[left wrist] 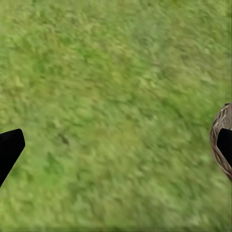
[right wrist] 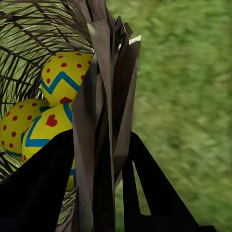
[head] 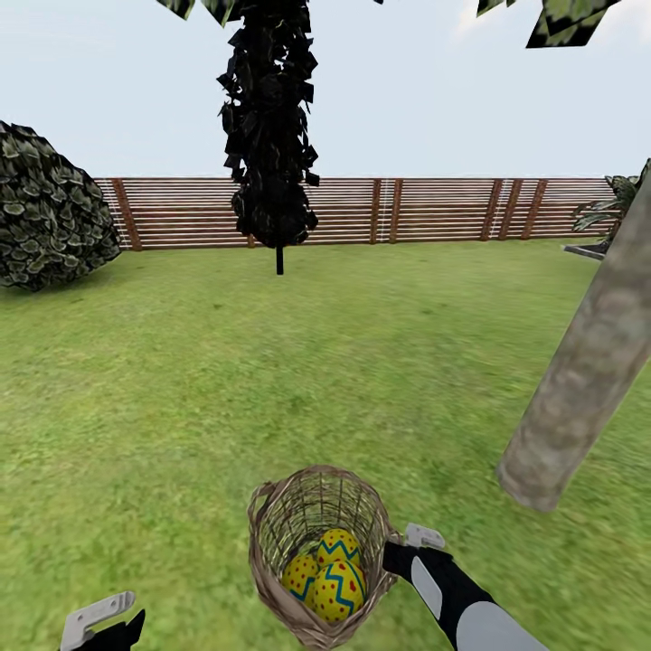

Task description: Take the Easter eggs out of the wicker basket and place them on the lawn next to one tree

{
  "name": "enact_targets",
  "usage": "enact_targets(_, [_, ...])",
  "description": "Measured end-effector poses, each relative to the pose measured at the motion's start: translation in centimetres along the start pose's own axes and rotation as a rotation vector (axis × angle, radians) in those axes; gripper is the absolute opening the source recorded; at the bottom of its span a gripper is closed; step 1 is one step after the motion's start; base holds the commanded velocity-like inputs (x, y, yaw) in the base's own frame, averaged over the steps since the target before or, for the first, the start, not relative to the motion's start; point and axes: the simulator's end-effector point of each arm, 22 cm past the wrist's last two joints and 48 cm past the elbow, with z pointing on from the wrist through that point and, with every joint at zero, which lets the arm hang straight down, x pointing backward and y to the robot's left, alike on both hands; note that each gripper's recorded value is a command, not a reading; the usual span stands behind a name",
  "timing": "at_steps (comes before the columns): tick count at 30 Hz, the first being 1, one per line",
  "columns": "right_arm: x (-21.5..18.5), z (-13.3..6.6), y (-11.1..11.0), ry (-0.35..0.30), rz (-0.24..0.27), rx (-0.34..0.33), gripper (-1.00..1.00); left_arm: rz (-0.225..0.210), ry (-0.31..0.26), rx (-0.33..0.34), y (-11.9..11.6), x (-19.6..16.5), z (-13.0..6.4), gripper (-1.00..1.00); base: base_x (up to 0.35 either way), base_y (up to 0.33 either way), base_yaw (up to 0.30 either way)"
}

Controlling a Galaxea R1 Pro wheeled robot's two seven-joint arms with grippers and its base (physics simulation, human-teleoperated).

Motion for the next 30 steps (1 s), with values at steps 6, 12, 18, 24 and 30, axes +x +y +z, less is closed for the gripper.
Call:
enact_targets(6, [-0.2, -0.6, 0.1, 0.0, 0.0, 0.0, -1.0, 0.0, 0.0, 0.0, 0.0, -0.4, -0.6, 1.0, 0.0, 0.0, 0.0])
enact_targets(12, [-0.3, -1.3, 0.2, 0.0, -0.001, 0.0, -1.0, 0.0, 0.001, 0.0, 0.1, -0.6, -1.2, 1.0, 0.0, 0.0, 0.0])
enact_targets(18, [-0.4, -1.9, 0.4, 0.0, 0.001, -0.001, -1.0, 0.0, 0.001, 0.0, 0.1, -0.9, -1.7, 1.0, 0.0, 0.0, -0.097])
enact_targets(24, [-0.5, -2.5, 0.5, 0.0, 0.0, -0.002, -1.0, -0.001, -0.001, 0.001, 0.1, -1.2, -2.3, 1.0, 0.0, 0.0, -0.046])
enact_targets(30, [-0.5, -3.0, 0.6, 0.001, 0.0, -0.002, -1.0, -0.001, 0.0, 0.001, 0.2, -1.4, -2.8, 1.0, 0.0, 0.0, -0.001])
